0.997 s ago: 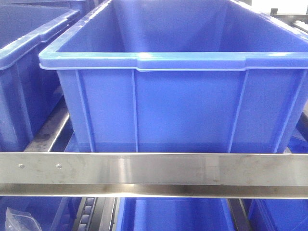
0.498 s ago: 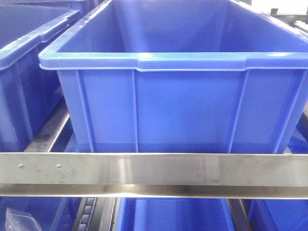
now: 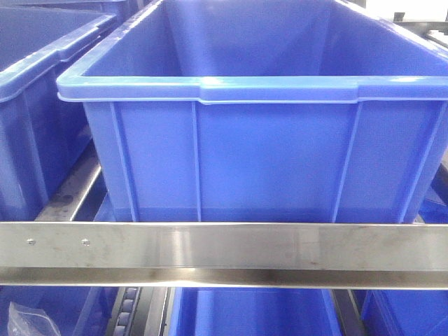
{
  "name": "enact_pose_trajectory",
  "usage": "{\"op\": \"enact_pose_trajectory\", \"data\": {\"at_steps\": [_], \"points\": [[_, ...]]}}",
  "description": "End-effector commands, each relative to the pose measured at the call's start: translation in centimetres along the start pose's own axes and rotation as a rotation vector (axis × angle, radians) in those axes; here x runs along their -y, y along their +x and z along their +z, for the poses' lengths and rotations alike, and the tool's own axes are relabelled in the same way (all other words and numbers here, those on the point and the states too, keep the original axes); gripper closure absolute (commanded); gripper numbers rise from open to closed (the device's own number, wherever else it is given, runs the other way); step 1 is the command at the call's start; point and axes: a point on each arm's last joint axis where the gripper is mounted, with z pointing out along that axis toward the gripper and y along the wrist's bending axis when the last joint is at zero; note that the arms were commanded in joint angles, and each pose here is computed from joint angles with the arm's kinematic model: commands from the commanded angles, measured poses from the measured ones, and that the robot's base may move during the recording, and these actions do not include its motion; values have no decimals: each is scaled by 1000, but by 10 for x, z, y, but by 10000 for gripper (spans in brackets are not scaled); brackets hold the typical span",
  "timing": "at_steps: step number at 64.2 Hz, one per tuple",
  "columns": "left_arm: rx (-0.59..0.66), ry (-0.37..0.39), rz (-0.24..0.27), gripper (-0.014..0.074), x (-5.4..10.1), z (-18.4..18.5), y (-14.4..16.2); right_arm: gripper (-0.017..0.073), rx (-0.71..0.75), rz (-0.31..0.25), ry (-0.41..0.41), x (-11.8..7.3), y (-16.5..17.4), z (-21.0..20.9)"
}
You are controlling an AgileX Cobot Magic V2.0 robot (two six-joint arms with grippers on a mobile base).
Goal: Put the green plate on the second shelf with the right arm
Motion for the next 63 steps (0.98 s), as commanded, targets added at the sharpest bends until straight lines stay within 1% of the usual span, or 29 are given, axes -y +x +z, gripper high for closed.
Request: {"op": "enact_pose_trajectory", "data": {"at_steps": [1, 9, 18, 63], "points": [[67, 0, -5, 463, 0, 0, 4, 489, 112, -15, -4, -1, -14, -2], [67, 0, -5, 463, 0, 0, 4, 489, 114, -16, -4, -1, -14, -2], [67, 0, -5, 463, 0, 0, 4, 489, 118, -31, -6, -1, -15, -2], [67, 0, -5, 463, 0, 0, 4, 489, 115, -31, -6, -1, -14, -2]]}}
